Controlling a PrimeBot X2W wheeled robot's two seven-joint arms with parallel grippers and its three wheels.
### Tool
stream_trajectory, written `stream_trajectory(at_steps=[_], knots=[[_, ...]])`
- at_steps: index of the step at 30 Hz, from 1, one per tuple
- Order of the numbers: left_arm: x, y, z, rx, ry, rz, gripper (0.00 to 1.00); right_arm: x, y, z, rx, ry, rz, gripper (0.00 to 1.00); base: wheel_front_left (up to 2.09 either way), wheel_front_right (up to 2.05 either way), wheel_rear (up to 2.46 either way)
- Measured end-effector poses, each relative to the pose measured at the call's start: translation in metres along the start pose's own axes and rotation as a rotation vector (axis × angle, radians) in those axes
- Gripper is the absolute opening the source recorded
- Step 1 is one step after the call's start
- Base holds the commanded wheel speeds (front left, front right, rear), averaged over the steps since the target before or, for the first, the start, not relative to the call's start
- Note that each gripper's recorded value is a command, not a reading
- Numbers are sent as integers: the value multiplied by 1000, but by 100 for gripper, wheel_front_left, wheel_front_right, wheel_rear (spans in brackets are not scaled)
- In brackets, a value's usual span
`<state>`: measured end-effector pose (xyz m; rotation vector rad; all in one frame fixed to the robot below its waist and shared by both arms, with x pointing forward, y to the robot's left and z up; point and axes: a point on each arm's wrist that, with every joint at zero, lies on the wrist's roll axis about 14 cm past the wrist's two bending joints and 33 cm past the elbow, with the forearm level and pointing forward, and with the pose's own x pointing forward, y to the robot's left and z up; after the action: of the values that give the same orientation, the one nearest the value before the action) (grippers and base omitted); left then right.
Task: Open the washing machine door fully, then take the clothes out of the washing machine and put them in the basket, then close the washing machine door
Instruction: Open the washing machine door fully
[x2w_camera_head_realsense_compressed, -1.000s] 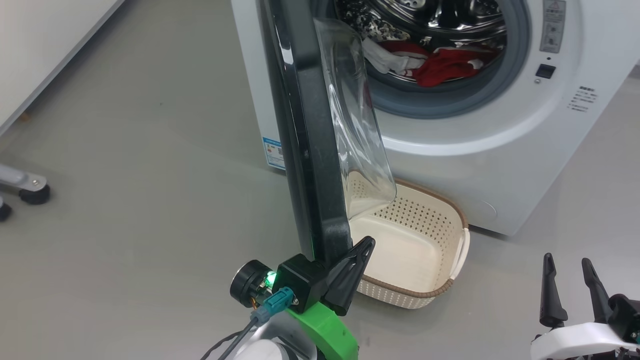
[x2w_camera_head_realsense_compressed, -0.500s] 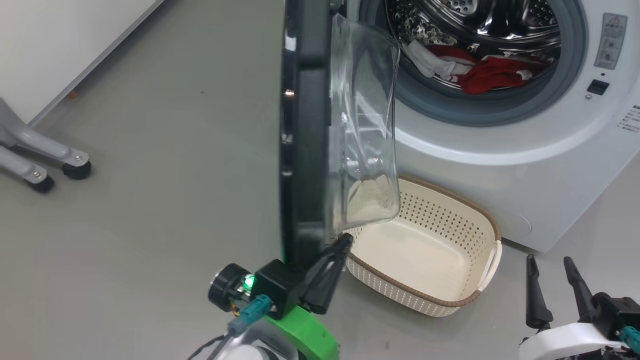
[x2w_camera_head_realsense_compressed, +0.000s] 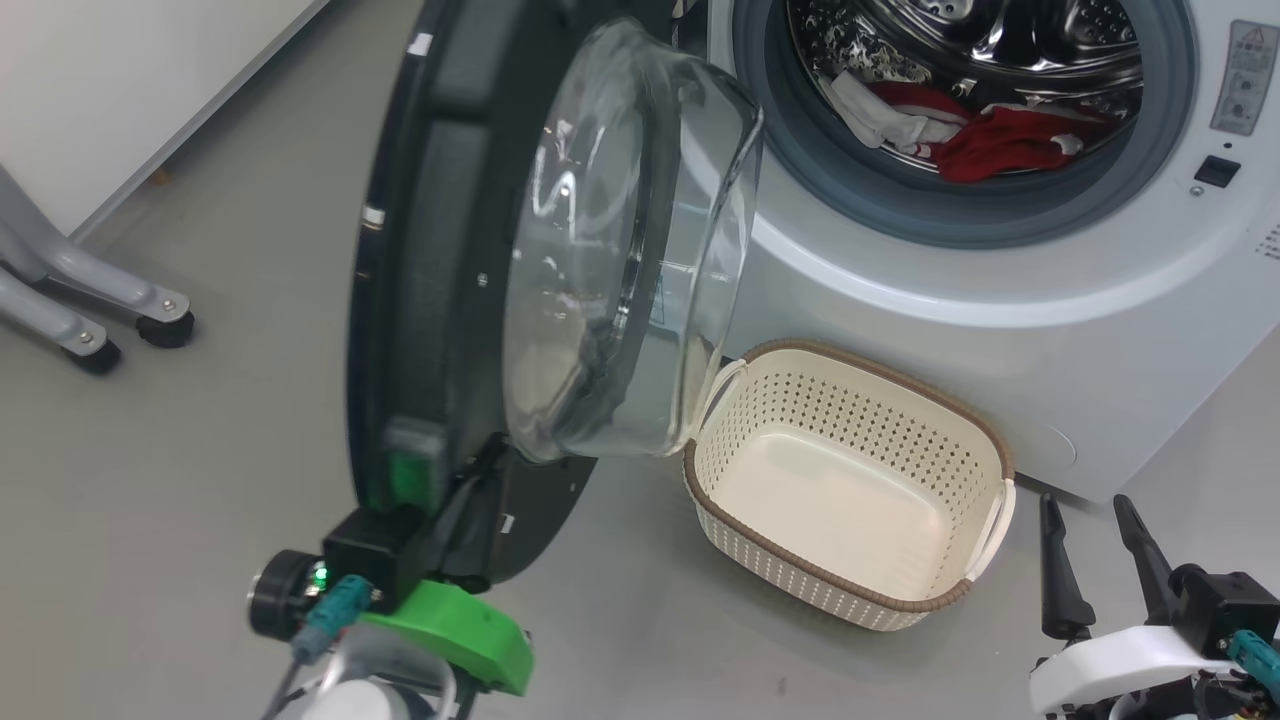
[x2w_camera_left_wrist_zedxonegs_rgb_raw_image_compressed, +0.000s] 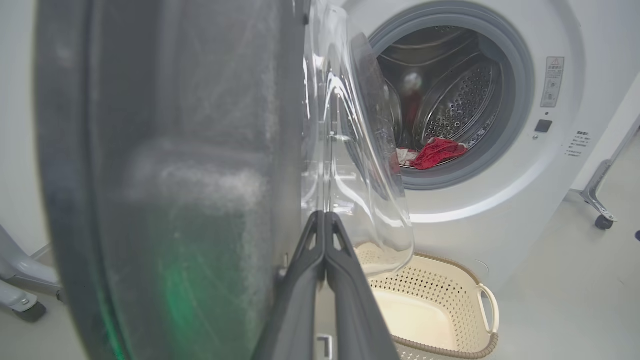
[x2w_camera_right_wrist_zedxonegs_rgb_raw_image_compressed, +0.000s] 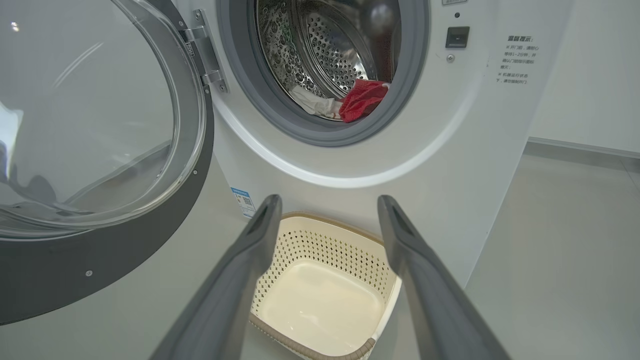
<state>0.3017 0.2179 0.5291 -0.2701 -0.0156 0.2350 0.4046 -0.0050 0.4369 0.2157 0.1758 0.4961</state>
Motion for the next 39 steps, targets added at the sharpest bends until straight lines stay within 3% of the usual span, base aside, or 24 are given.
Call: stream_trajectory(at_steps=[9,21,39], knots=[[-2,55,10,17,-30,162,0,0,-12,0,-2,-2,-33,100,0,0,0],[12,96,20,74,-32,256,0,-1,-33,2,-7,-12,-84,100,0,0,0],[51,134,28,88,-45,342,0,-7,-59,1,-17,-15,-142,100,0,0,0]])
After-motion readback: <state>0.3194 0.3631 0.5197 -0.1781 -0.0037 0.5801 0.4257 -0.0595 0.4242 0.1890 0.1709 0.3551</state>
